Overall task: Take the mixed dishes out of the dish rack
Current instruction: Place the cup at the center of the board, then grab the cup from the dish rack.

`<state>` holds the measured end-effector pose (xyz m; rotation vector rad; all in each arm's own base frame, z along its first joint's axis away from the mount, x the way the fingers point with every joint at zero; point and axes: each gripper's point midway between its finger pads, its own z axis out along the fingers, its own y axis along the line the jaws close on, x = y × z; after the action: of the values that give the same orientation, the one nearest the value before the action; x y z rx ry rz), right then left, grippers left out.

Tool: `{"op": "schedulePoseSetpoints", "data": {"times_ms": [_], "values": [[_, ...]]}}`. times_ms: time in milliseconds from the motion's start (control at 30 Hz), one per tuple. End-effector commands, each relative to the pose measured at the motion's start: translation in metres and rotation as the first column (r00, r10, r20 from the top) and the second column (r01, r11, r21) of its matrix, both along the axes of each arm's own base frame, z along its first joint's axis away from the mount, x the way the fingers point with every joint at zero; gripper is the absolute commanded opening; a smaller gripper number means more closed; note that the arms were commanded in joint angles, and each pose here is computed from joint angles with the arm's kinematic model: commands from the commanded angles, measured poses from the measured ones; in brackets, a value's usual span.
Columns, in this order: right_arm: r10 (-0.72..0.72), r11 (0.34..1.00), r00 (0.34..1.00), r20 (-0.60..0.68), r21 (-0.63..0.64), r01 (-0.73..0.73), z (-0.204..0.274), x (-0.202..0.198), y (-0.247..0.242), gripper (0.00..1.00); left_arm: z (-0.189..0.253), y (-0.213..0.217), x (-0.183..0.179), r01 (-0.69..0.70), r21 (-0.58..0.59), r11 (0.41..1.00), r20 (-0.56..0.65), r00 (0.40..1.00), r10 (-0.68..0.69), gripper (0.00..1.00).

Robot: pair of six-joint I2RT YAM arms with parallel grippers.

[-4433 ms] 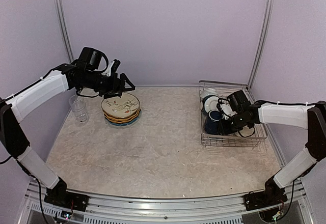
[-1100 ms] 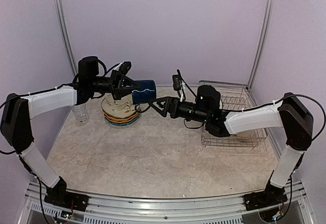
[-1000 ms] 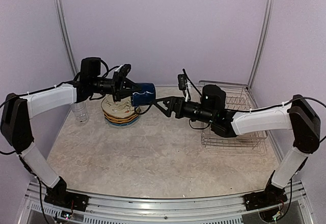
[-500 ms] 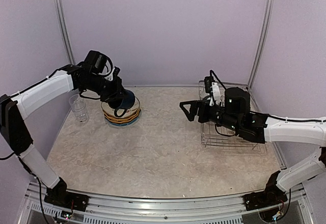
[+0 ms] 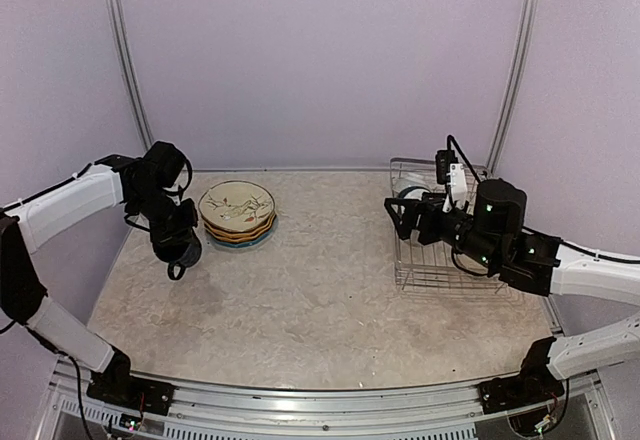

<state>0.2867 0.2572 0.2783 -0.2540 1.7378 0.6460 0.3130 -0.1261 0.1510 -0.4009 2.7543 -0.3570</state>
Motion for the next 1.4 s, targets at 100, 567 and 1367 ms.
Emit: {"op": "schedulePoseSetpoints", "data": {"times_ms": [100, 567, 1367], "values": [[-0.042, 0.999, 0.999, 0.011, -0.003, 0.042, -0.002, -0.008, -0.023, 1.00, -0.030, 0.006, 0.025, -0.035, 0.093, 0.995, -0.066, 0.997, 0.041, 0.00], [-0.086, 0.996, 0.996, 0.017, 0.034, 0.085, 0.002, -0.017, -0.044, 1.00, -0.080, 0.007, 0.037, -0.039, 0.195, 0.980, -0.158, 0.985, 0.071, 0.08], [-0.124, 0.991, 0.992, -0.019, -0.050, 0.123, -0.014, -0.013, -0.050, 1.00, 0.056, 0.007, 0.039, -0.044, 0.122, 0.992, 0.206, 0.978, 0.018, 0.63]]}}
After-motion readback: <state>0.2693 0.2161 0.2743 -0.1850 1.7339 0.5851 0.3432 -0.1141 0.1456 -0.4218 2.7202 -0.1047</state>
